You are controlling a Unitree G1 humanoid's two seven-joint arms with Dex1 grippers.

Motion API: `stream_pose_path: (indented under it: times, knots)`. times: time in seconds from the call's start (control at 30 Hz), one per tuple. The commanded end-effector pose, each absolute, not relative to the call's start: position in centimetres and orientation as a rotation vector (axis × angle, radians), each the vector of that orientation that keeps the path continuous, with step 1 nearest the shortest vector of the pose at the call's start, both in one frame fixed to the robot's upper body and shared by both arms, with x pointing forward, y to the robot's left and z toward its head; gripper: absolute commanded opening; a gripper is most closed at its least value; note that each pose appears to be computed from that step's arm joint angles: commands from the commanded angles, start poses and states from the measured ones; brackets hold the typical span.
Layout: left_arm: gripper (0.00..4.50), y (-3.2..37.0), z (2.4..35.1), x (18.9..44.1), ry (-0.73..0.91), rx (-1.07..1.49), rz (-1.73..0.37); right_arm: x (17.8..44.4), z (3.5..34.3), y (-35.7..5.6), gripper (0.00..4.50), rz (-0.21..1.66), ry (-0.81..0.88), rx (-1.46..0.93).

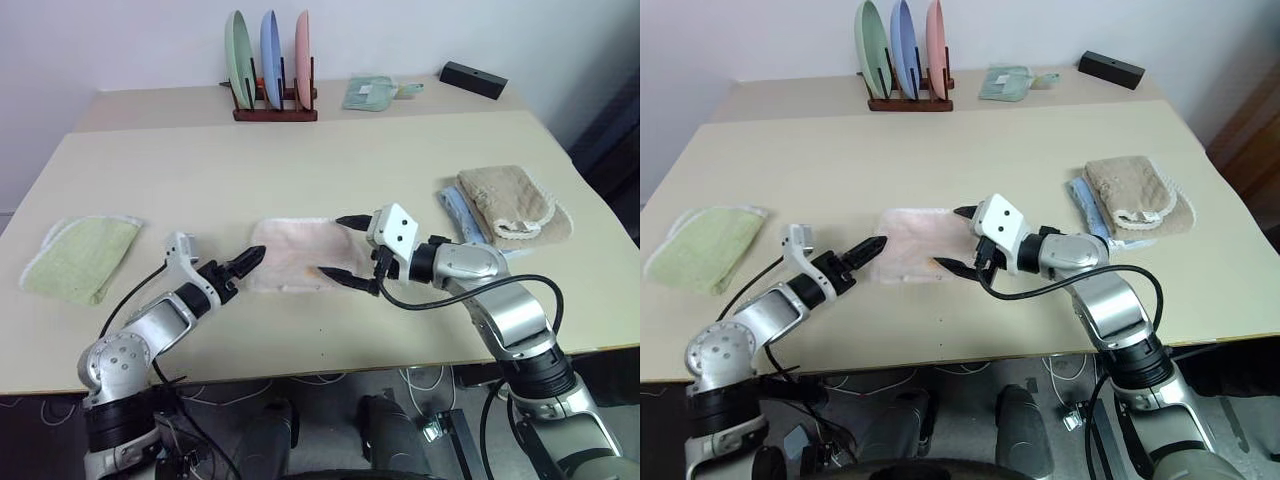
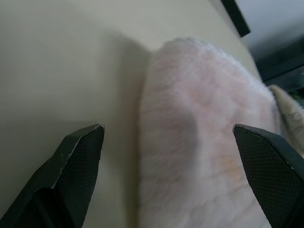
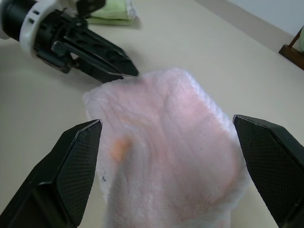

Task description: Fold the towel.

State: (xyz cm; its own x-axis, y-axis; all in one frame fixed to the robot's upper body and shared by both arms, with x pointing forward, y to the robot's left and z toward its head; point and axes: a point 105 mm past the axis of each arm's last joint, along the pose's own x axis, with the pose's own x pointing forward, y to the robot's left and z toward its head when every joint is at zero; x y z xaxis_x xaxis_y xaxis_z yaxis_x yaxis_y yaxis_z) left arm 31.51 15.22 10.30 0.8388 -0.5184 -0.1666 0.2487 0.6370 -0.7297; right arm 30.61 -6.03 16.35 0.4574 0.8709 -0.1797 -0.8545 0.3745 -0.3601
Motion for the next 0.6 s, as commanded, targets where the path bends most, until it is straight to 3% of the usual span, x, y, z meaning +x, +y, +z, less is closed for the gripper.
stream_pose_path:
  times: [0.03,0.13,0.23,0.47,0.6]
  knots:
    - [4.43,11.9,10.1,31.2,0.453,-0.780,-0.558,30.0,17.8,-5.5,4.50,1.105,-0.122,-0.452]
    - [4.43,9.4,9.8,31.0,0.508,-0.771,-0.627,30.0,18.0,-5.5,4.50,1.090,-0.133,-0.460]
    - [3.67,8.9,9.6,31.2,0.521,-0.770,-0.627,29.9,18.1,-5.5,4.50,1.079,-0.140,-0.465]
    - [0.13,9.1,10.1,31.6,0.496,-0.789,-0.618,29.7,18.1,-5.5,4.50,1.069,-0.142,-0.469]
    - [0.05,9.3,11.1,32.0,0.431,-0.820,-0.597,29.8,18.3,-5.3,4.50,1.066,-0.150,-0.466]
